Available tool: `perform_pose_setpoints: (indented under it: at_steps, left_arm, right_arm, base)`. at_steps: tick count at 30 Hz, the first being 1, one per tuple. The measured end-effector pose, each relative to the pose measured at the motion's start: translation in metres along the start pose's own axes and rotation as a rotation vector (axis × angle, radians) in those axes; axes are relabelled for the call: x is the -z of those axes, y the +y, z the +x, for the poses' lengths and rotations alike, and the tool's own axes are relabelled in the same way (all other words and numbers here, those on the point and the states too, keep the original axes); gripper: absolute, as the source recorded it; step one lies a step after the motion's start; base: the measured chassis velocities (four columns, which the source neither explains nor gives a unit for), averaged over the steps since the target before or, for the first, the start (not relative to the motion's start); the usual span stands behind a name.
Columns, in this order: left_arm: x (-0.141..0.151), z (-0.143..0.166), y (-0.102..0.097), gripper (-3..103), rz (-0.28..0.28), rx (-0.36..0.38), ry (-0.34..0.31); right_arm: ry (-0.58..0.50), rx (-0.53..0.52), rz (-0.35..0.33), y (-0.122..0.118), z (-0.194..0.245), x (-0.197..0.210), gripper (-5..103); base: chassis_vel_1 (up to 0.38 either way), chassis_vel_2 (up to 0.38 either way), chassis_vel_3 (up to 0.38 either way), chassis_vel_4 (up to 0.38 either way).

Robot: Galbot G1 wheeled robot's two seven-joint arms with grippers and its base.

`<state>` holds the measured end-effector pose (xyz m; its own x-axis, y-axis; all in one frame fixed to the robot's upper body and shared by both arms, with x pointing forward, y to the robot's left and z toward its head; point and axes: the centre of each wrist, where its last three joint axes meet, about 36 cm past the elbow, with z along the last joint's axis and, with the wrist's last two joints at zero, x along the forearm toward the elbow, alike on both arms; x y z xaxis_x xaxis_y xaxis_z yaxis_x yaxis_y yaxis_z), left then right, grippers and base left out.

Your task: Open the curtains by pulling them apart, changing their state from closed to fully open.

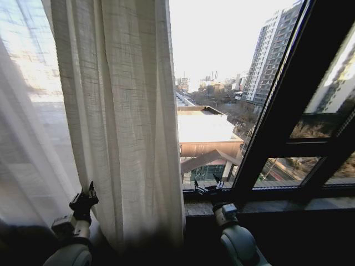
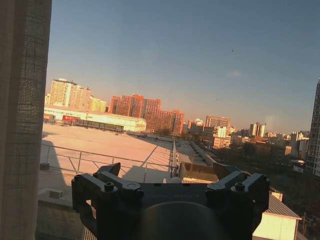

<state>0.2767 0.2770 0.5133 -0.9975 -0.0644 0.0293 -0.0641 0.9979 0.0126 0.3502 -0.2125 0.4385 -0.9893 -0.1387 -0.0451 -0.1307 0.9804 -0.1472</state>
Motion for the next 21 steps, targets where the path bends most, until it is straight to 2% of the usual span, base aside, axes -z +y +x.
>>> perform_pose_setpoints:
  at_steps: [1, 2, 3, 4, 5, 6, 7, 9, 10, 11, 12, 14, 16, 19, 21]
  left_arm:
    - [0.000, 0.001, -0.002, 33, -0.002, -0.061, 0.002]
    - [0.000, 0.001, -0.002, 33, -0.002, -0.061, 0.002]
    - [0.000, 0.002, -0.002, 39, -0.002, -0.075, 0.003]
    - [0.000, 0.002, -0.005, 44, 0.001, -0.128, 0.009]
    - [-0.001, 0.002, -0.006, 49, 0.002, -0.145, 0.011]
    - [-0.002, 0.001, -0.006, 49, 0.004, -0.164, 0.015]
    - [-0.005, 0.000, -0.007, 61, 0.011, -0.214, 0.030]
    - [-0.007, -0.003, -0.009, 61, 0.016, -0.238, 0.038]
    - [-0.010, -0.006, -0.010, 66, 0.021, -0.253, 0.044]
    - [-0.013, -0.009, -0.010, 72, 0.022, -0.259, 0.048]
    - [-0.013, -0.009, -0.010, 72, 0.022, -0.259, 0.048]
    - [-0.021, -0.023, -0.011, 83, 0.022, -0.282, 0.060]
    - [-0.024, -0.029, -0.011, 83, 0.020, -0.285, 0.065]
    - [-0.032, -0.053, -0.011, 97, 0.017, -0.257, 0.069]
    - [-0.033, -0.060, -0.012, 99, 0.020, -0.248, 0.065]
  right_arm:
    - [0.000, -0.002, 0.001, -0.001, 0.000, 0.000, 100]
    - [0.000, -0.002, 0.001, -0.001, 0.000, 0.000, 100]
    - [0.001, -0.003, 0.002, -0.001, 0.000, 0.000, 100]
    - [0.005, -0.004, 0.002, -0.002, 0.000, -0.002, 100]
    - [0.008, -0.004, 0.002, -0.002, 0.000, -0.002, 100]
    - [0.009, -0.004, 0.002, -0.002, 0.000, -0.003, 100]
    - [0.015, -0.001, 0.002, -0.001, 0.001, -0.005, 100]
    - [0.018, 0.004, 0.002, -0.001, 0.001, -0.006, 100]
    - [0.021, 0.009, 0.002, 0.000, 0.001, -0.007, 100]
    - [0.022, 0.012, 0.002, 0.001, 0.001, -0.007, 100]
    - [0.022, 0.012, 0.002, 0.001, 0.001, -0.007, 100]
    - [0.029, 0.018, 0.001, 0.003, 0.001, -0.010, 100]
    - [0.031, 0.019, 0.003, 0.002, 0.000, -0.011, 100]
    - [0.041, 0.021, 0.014, 0.000, -0.001, -0.015, 100]
    - [0.043, 0.021, 0.017, 0.000, -0.001, -0.015, 100]
  base:
    - [0.000, 0.000, 0.000, 0.000]
    - [0.000, 0.000, 0.000, 0.000]
    - [0.000, 0.000, 0.000, 0.000]
    - [0.000, 0.000, 0.000, 0.000]
    - [0.000, 0.000, 0.000, 0.000]
    - [0.000, 0.000, 0.000, 0.000]
    - [0.000, 0.000, 0.000, 0.000]
    - [0.000, 0.000, 0.000, 0.000]
    - [0.000, 0.000, 0.000, 0.000]
    - [0.000, 0.000, 0.000, 0.000]
    - [0.000, 0.000, 0.000, 0.000]
    - [0.000, 0.000, 0.000, 0.000]
    - [0.000, 0.000, 0.000, 0.000]
    - [0.000, 0.000, 0.000, 0.000]
    - [0.000, 0.000, 0.000, 0.000]
